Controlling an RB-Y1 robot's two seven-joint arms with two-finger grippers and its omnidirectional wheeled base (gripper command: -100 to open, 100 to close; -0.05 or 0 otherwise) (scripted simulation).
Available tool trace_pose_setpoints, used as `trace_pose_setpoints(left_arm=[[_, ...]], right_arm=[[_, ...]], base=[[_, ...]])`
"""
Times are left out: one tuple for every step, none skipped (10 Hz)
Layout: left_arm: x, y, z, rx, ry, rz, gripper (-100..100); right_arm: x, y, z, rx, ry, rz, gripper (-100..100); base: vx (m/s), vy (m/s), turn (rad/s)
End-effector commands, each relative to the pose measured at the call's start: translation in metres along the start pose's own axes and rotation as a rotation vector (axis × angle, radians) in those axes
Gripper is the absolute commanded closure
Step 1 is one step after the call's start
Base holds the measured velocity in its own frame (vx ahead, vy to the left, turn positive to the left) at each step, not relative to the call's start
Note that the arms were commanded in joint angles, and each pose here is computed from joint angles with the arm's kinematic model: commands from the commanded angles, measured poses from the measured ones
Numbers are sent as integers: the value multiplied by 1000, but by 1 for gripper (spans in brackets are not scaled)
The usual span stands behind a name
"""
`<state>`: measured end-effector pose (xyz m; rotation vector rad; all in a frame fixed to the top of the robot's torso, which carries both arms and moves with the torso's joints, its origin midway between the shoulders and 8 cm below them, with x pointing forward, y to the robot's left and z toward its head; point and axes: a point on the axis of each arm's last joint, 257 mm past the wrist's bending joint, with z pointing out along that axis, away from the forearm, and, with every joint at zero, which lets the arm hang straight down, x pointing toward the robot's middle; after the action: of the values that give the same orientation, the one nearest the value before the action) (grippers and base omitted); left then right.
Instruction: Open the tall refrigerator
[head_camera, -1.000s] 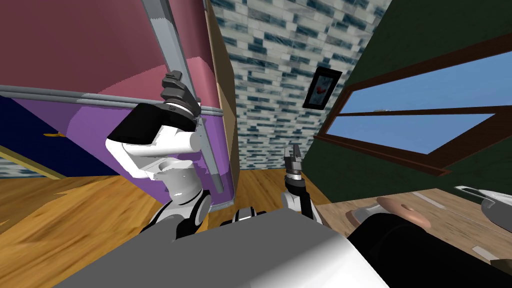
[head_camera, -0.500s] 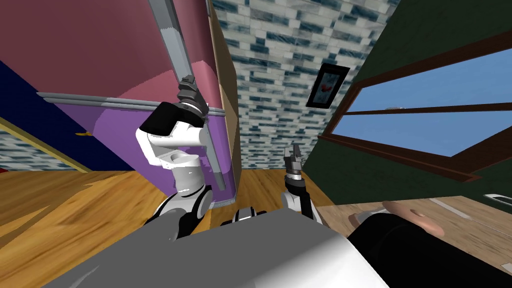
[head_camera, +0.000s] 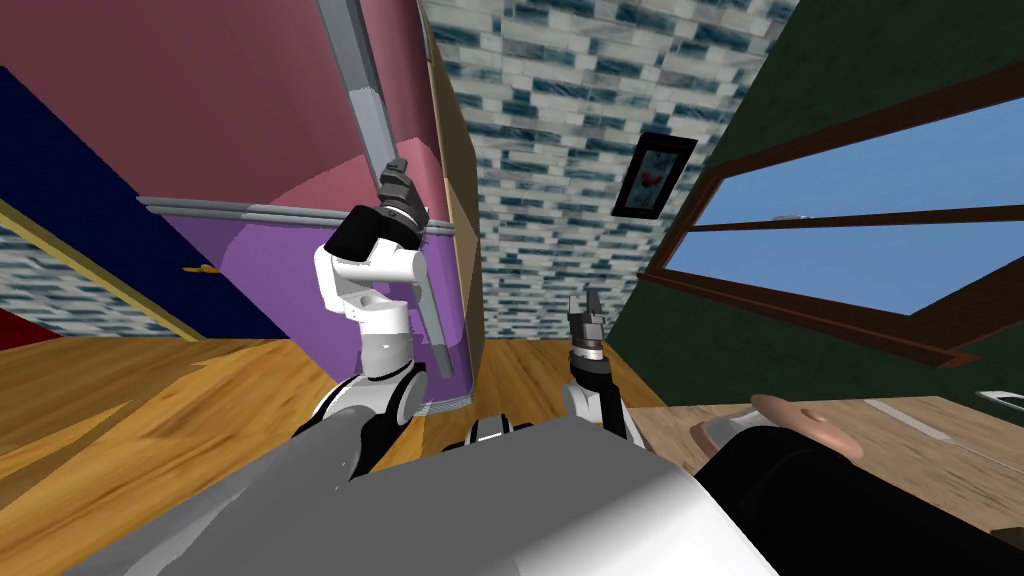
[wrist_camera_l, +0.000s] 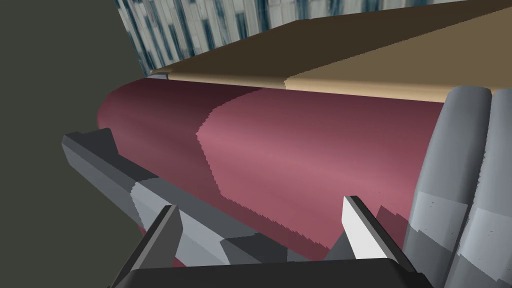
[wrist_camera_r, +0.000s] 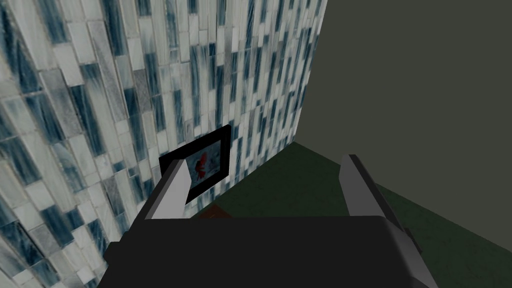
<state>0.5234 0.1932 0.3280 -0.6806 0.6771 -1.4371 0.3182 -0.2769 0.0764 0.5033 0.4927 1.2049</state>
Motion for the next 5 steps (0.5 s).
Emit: trace_pose_setpoints(left_arm=[[9,-3,15,37,26,-14,-100],[11,4,17,33,29,-12,-100],[12,19,20,3,30,-10,-100],[12,30,23,-20,31,-8,-100],[13,43,25,-45,32,-5,-100]], right_arm=[[0,0,0,0,0,0,0],[0,0,0,0,0,0,0],[0,0,0,0,0,0,0],[0,0,0,0,0,0,0],[0,0,0,0,0,0,0]], base=[[-8,14,29],[0,0,0],[0,0,0],[0,0,0],[0,0,0]])
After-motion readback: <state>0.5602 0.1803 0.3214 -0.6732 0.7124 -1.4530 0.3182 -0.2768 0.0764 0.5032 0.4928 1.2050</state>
